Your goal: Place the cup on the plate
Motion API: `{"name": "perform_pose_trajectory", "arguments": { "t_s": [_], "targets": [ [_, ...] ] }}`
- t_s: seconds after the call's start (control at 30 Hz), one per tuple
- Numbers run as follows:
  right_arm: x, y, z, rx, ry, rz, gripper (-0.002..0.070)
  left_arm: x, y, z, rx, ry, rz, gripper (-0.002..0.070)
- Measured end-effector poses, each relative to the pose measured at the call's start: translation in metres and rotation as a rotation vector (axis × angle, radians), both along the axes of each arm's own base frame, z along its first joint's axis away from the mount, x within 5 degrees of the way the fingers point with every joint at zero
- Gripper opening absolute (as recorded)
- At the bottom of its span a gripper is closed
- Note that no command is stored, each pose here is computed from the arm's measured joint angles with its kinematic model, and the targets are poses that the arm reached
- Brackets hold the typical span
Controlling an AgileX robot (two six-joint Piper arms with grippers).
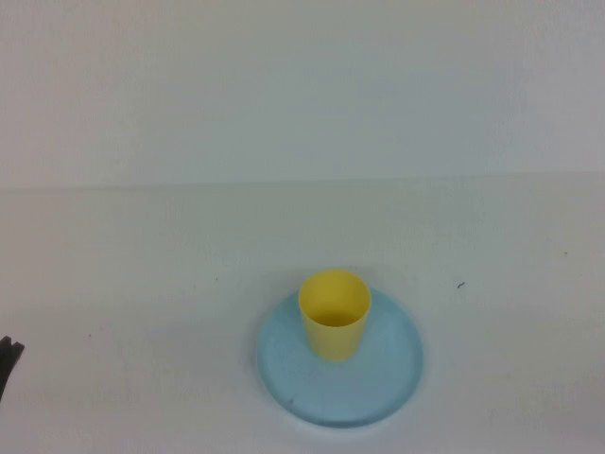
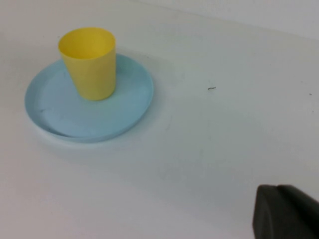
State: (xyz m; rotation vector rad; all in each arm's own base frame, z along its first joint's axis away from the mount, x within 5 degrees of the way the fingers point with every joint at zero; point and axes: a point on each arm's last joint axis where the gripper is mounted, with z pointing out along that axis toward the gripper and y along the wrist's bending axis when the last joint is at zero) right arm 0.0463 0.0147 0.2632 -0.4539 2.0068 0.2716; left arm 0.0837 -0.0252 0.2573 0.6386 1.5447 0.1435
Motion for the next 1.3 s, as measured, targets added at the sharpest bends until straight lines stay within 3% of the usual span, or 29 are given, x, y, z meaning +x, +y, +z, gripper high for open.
{"name": "perform_pose_trajectory", "arguments": {
  "t_s": [0.93,1.07,1.3],
  "targets": [
    [0.0,0.0,0.0,-0.003,-0.001,0.002,0.0001,0.0,0.001,0.0,0.001,0.002,0.007,0.0001],
    [0.0,0.0,0.0,-0.003,-0.001,0.002,0.0001,-0.005,0.009,0.004,-0.006,-0.046,0.071,0.0001],
    [0.0,0.0,0.0,-0.003,-0.001,0.002,0.0001,-0.016,0.014,0.017,-0.272,-0.143,0.129,0.0001]
  ]
}}
